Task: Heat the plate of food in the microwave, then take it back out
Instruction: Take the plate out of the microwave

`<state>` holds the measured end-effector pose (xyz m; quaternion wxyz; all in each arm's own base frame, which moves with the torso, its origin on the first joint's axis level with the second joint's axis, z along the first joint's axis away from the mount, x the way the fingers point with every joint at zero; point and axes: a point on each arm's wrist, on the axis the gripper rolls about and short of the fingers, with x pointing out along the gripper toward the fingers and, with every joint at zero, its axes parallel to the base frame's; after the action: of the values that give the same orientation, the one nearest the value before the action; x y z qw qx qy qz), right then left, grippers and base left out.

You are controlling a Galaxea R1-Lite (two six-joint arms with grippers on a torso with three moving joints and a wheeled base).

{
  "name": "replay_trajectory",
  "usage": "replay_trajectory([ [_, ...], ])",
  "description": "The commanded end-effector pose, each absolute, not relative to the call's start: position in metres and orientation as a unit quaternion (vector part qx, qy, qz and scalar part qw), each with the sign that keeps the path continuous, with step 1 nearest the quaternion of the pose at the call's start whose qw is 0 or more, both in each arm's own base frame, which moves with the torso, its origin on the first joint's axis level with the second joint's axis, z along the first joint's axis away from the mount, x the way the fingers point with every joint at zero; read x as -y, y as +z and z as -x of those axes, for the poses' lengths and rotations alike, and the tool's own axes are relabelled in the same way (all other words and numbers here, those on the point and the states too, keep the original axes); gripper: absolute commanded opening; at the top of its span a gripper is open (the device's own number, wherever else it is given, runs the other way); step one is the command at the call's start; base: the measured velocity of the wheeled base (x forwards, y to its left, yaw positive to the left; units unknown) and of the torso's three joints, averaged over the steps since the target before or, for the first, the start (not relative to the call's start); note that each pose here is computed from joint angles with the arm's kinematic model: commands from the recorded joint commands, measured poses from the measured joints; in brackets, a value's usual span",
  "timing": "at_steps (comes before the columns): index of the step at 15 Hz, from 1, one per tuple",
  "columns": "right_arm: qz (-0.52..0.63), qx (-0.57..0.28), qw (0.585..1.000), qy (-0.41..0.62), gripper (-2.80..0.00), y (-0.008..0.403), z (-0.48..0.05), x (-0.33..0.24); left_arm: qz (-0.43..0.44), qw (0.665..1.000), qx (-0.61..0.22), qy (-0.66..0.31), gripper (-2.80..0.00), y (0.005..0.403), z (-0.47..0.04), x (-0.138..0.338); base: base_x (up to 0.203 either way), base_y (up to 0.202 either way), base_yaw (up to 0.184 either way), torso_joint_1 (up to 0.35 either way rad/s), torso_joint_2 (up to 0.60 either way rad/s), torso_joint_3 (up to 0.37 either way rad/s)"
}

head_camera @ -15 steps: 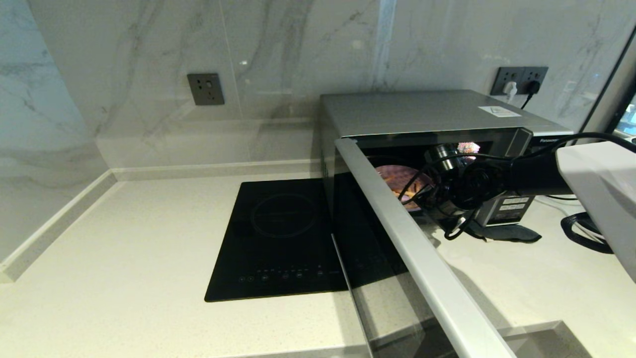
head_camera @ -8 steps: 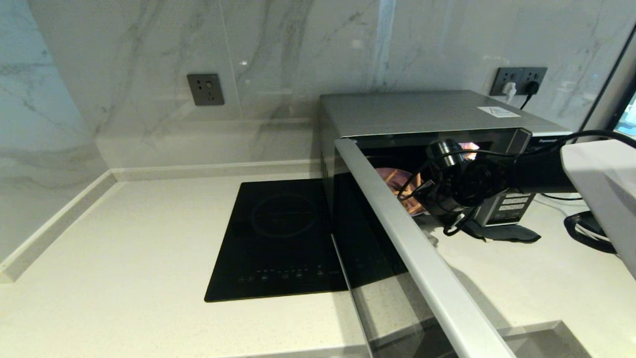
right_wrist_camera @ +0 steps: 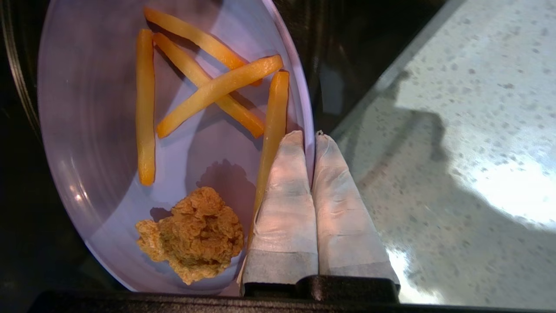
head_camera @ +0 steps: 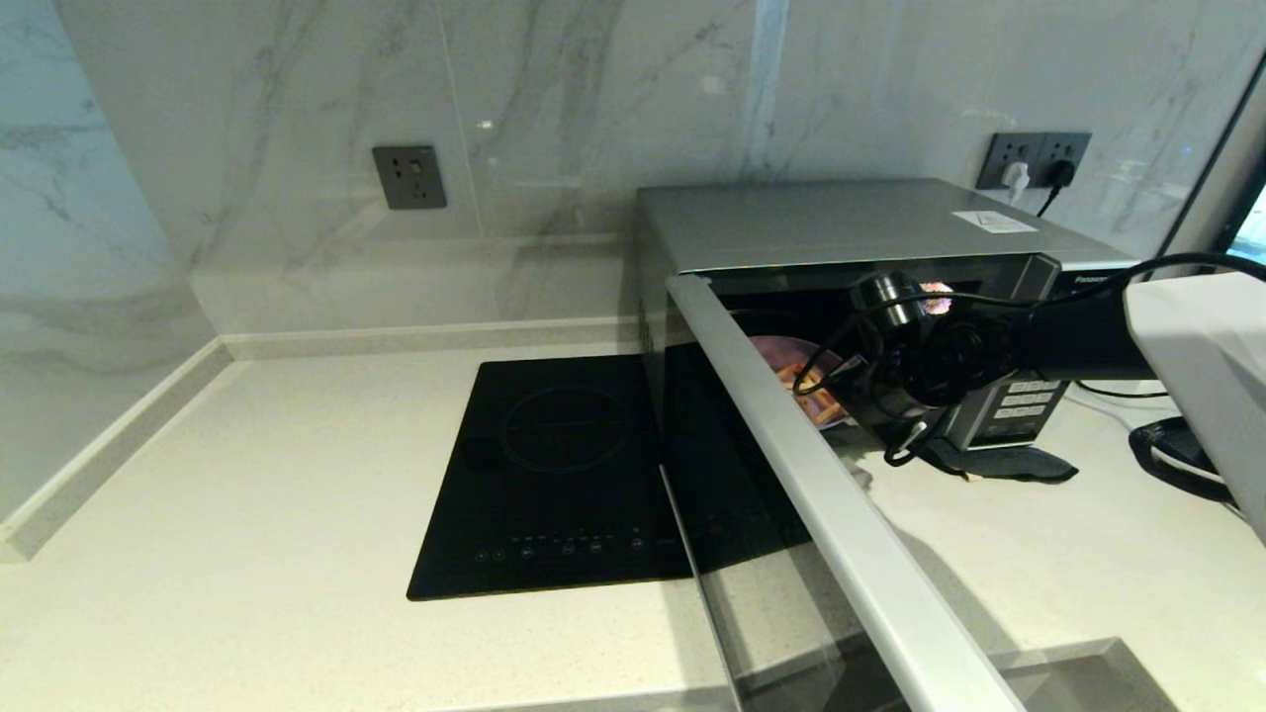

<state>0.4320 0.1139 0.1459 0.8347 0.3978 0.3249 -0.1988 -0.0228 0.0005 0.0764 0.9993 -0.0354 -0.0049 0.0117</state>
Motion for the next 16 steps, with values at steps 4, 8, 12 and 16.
replay_trajectory([
  [4,-0.406,-0.313,0.836,-0.194,-2.80,0.165,-0.419,-0.111,0.036,0.999,0.004,0.012,-2.80,0.076,0.023,0.000,0.000,0.000,0.000,0.000,0.00,0.000],
  [8,-0.407,-0.310,0.837,-0.193,-2.80,0.171,-0.414,-0.109,0.036,0.999,0.004,0.012,-2.80,0.076,0.023,0.000,0.000,0.000,0.000,0.000,0.00,0.000],
  [12,-0.408,-0.311,0.837,-0.193,-2.80,0.181,-0.397,-0.104,0.036,0.999,0.004,0.012,-2.80,0.076,0.023,0.000,0.000,0.000,0.000,0.000,0.00,0.000],
  [16,-0.410,-0.299,0.841,-0.186,-2.80,0.205,-0.368,-0.094,0.036,0.999,0.004,0.012,-2.80,0.076,0.023,0.000,0.000,0.000,0.000,0.000,0.00,0.000],
])
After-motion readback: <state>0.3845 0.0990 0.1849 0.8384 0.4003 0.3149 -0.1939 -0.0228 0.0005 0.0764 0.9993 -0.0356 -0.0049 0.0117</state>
